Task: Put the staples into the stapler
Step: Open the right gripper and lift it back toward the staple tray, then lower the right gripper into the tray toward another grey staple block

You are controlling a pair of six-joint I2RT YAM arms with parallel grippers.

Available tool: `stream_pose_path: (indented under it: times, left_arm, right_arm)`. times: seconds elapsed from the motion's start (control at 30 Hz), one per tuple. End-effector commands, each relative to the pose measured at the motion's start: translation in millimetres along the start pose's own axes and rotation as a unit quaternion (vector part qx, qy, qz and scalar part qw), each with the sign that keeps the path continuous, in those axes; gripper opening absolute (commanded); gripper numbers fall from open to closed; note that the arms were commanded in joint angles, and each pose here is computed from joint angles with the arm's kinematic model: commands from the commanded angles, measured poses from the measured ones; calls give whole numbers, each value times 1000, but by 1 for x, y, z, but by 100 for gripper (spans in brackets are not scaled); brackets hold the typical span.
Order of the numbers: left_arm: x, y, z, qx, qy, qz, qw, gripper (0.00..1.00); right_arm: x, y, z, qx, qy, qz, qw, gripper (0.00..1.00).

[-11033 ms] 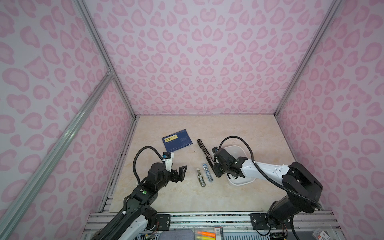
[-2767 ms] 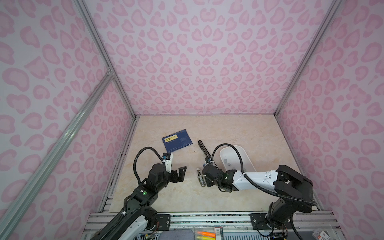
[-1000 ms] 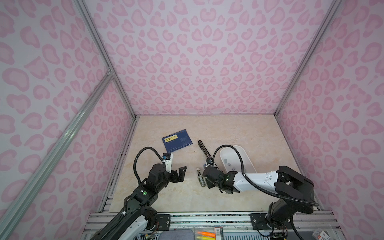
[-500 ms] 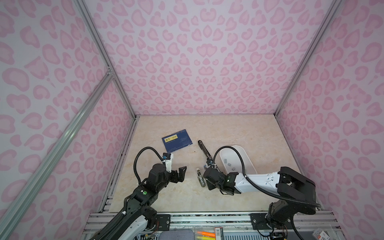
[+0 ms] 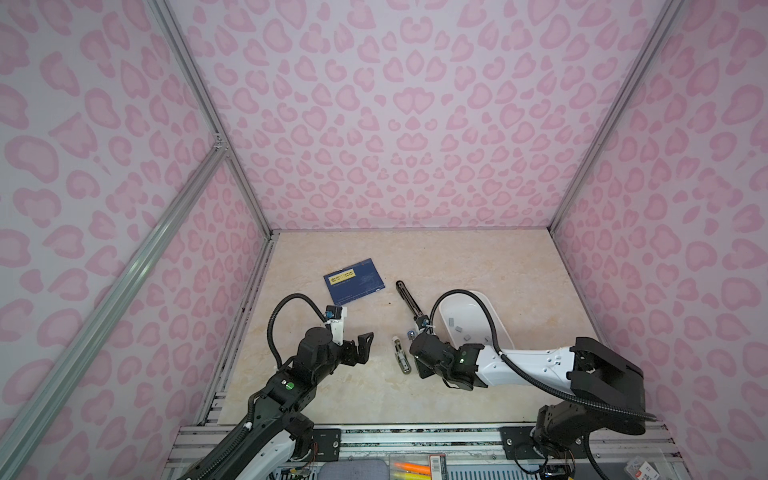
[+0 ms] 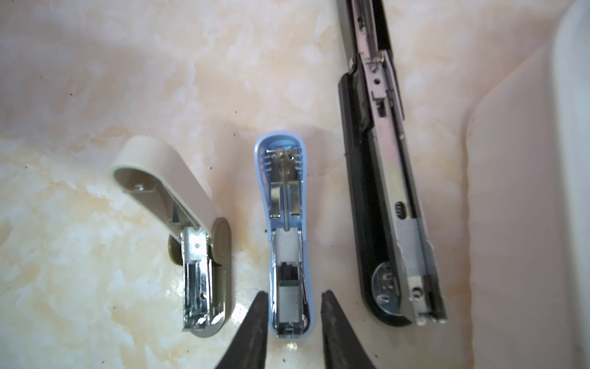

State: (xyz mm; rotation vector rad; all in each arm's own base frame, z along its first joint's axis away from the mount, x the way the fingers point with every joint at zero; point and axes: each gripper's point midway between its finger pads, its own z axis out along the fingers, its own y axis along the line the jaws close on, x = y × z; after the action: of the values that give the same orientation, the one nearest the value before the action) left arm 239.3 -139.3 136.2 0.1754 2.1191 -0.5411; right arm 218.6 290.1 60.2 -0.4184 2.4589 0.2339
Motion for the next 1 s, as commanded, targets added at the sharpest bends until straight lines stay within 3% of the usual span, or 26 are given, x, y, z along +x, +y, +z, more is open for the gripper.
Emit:
stream_pose_path:
  times: [0.0, 0.17, 0.33, 0.47, 0.77, 0.97]
  left_arm:
    - [-7, -1, -1, 2, -15, 3, 1000, 99]
    - [-8, 0, -3, -1, -21, 2, 1000, 100]
    - [-10, 6, -1, -21, -21, -1, 1000, 99]
    - [-14, 14, -1, -48, -23, -2, 999, 97]
    - [-16, 9, -13, -24, -51, 3, 998, 97]
    - [-23, 16, -30, -36, -97, -6, 995, 97]
  right_arm:
    - [-24, -21, -17, 54, -29, -27, 998, 32]
    - [-78, -57, -57, 93, -85, -40, 991, 32]
    - [-99, -116, -64, 112, -99, 24, 988, 30]
    - [-99, -149, -50, 98, -80, 76, 989, 29]
    - [-78, -158, 2, 43, 1, 108, 993, 32]
    - [-68, -174, 24, 45, 23, 120, 991, 35]
